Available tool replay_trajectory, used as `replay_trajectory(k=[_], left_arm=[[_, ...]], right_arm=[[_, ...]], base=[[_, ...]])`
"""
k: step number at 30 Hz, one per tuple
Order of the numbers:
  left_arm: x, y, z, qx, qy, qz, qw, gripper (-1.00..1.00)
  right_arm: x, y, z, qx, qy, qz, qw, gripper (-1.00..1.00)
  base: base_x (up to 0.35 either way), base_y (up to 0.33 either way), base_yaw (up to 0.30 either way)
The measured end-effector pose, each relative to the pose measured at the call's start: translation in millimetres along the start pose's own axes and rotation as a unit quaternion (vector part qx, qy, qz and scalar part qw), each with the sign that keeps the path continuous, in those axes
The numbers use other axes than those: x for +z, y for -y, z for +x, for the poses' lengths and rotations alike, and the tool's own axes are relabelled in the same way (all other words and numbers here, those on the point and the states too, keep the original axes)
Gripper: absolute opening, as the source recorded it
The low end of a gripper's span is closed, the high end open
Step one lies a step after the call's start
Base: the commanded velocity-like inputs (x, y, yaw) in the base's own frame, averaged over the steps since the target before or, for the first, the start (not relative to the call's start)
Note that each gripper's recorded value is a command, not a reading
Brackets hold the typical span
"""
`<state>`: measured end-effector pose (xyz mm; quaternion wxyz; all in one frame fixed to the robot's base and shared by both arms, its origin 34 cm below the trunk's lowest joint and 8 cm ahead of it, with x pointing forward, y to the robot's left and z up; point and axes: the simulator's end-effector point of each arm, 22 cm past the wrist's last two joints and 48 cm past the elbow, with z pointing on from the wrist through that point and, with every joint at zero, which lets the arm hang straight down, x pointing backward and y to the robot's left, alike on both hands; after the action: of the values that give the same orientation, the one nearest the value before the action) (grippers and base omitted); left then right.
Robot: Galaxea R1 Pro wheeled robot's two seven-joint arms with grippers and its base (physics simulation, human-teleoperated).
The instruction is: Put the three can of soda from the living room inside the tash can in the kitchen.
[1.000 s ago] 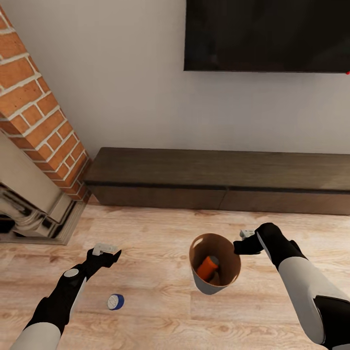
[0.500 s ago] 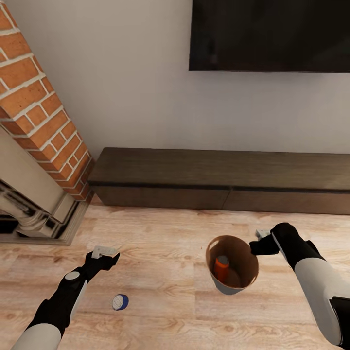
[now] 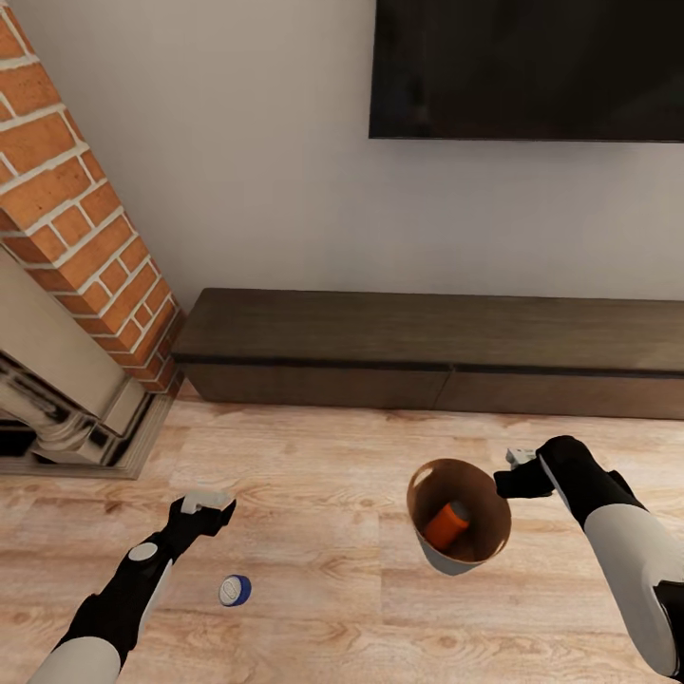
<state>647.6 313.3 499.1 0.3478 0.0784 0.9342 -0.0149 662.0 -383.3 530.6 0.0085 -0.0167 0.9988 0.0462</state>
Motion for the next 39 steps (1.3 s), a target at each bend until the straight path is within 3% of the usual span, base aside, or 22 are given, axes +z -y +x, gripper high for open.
replay_trajectory(k=[7,14,22,29,39], left_arm=[[1.1,2.5,7.4,0.002,0.013,0.000,0.9999,1.00],[1.6,26.7,94.7,-0.019,-0.032,0.013,0.9992,1.00],[7.3,30.9,125.9,-0.026,-0.038,0.007,0.9989,1.00],[16.7,31.1,139.0,-0.027,-0.035,0.004,0.9990,1.00],[30.1,28.5,160.7,-0.026,-0.041,0.001,0.9988,1.00]], right_arm=[[2.1,-0.5,-0.1,-0.003,0.000,0.001,1.0000,-1.00],[14.7,-2.4,1.5,-0.002,-0.002,-0.003,1.0000,-1.00],[31.7,-2.8,5.0,0.004,-0.007,-0.007,0.9999,-1.00],[44.6,-17.7,17.9,0.032,-0.061,-0.013,0.9975,-1.00],[36.4,-31.7,-48.9,0.026,-0.019,-0.023,0.9992,-1.00]], base=[[0.000,0.000,0.000],[0.000,0.000,0.000],[0.000,0.000,0.000],[0.000,0.000,0.000],[0.000,0.000,0.000]])
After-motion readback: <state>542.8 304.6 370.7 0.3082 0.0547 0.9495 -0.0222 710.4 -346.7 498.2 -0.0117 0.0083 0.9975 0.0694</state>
